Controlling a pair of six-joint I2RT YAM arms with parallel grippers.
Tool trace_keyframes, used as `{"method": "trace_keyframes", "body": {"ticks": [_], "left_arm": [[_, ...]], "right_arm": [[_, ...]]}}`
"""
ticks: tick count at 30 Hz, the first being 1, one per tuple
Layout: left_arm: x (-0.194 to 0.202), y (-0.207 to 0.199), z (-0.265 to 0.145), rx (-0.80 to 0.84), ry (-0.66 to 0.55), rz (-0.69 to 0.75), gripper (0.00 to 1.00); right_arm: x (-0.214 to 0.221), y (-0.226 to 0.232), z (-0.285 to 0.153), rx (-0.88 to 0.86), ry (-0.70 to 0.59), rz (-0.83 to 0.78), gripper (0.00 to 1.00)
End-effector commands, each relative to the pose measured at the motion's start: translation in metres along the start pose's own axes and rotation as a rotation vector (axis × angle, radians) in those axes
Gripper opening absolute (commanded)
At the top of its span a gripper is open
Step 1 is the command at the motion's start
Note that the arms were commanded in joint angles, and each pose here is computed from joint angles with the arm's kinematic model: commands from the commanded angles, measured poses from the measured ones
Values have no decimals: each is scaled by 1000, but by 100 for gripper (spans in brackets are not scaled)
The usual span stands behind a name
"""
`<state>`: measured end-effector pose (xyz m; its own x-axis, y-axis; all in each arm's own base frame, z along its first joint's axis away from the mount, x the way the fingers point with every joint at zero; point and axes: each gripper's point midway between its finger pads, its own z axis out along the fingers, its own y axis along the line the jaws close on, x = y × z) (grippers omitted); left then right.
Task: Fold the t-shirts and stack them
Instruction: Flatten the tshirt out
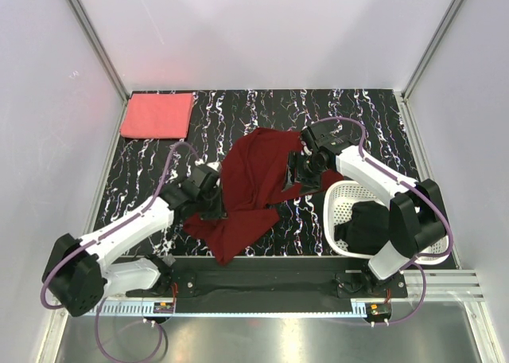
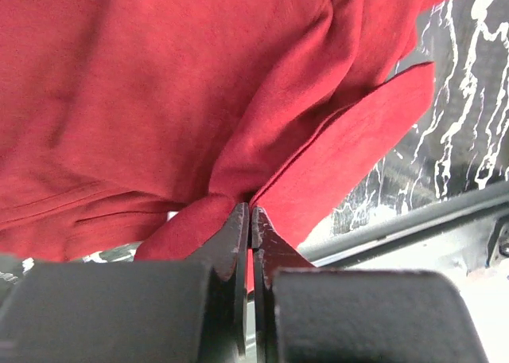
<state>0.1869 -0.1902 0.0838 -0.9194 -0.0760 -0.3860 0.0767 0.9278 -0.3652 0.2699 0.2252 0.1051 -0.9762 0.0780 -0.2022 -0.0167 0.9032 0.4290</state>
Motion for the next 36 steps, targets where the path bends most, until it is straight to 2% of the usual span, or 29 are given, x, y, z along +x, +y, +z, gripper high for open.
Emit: {"method": "trace_keyframes", "body": {"ticks": [1, 2, 4, 8, 10, 13, 15, 18, 20, 21, 22, 24, 25, 27, 28, 29, 30, 31, 32, 34, 35, 36], "left_arm": [[-41, -6, -38, -21, -178, 30, 0], [-39, 1, -46, -59, -176, 37, 0], [-56, 14, -69, -139, -261, 36, 0], [-88, 53, -119, -410, -417, -39, 0], [-95, 63, -129, -489, -448, -72, 0], [-106, 77, -152, -588, -525, -136, 0], [-118, 80, -165, -611, -578, -141, 0], [-131, 94, -189, -692, -635, -158, 0], [-141, 104, -210, -761, -669, -155, 0], [-143, 108, -215, -783, -672, -152, 0], [-144, 114, -220, -813, -670, -154, 0], [-143, 122, -221, -865, -651, -135, 0], [-141, 127, -216, -889, -630, -122, 0], [-139, 131, -207, -905, -601, -99, 0], [-142, 130, -200, -891, -603, -97, 0], [-137, 129, -188, -867, -560, -72, 0], [-137, 127, -180, -843, -545, -68, 0], [-139, 122, -173, -809, -546, -69, 0], [-135, 116, -159, -747, -507, -61, 0], [-137, 105, -145, -675, -497, -56, 0], [-134, 101, -137, -636, -473, -57, 0], [-134, 98, -133, -621, -466, -64, 0]], "right_arm": [[-9, 0, 3, 25, -26, -27, 66], [-15, 1, 4, 33, -37, -24, 66], [-22, -13, 17, 118, -37, 2, 64], [-52, -31, 39, 252, -99, 49, 50], [-62, -46, 53, 337, -124, 58, 41], [-81, -45, 72, 353, -147, 53, 39], [-80, -50, 95, 379, -97, 38, 38], [-86, -30, 115, 350, -64, 5, 35], [-94, 8, 121, 286, -84, -42, 36], [-88, 19, 135, 256, -47, -53, 36], [-93, 55, 133, 179, -57, -88, 36], [-85, 85, 144, 106, -4, -96, 38], [-90, 115, 133, 54, -24, -122, 39], [-96, 129, 119, 23, -42, -127, 44], [-95, 124, 109, 51, -38, -121, 47], [-109, 109, 87, 98, -85, -121, 56], [-110, 96, 74, 140, -89, -118, 60], [-97, 67, 73, 208, -54, -111, 63], [-104, 56, 43, 210, -95, -77, 64], [-74, 17, 44, 256, -27, 18, 64], [-71, 16, 25, 227, -52, 51, 62], [-52, -1, 33, 256, -28, 78, 58]]}}
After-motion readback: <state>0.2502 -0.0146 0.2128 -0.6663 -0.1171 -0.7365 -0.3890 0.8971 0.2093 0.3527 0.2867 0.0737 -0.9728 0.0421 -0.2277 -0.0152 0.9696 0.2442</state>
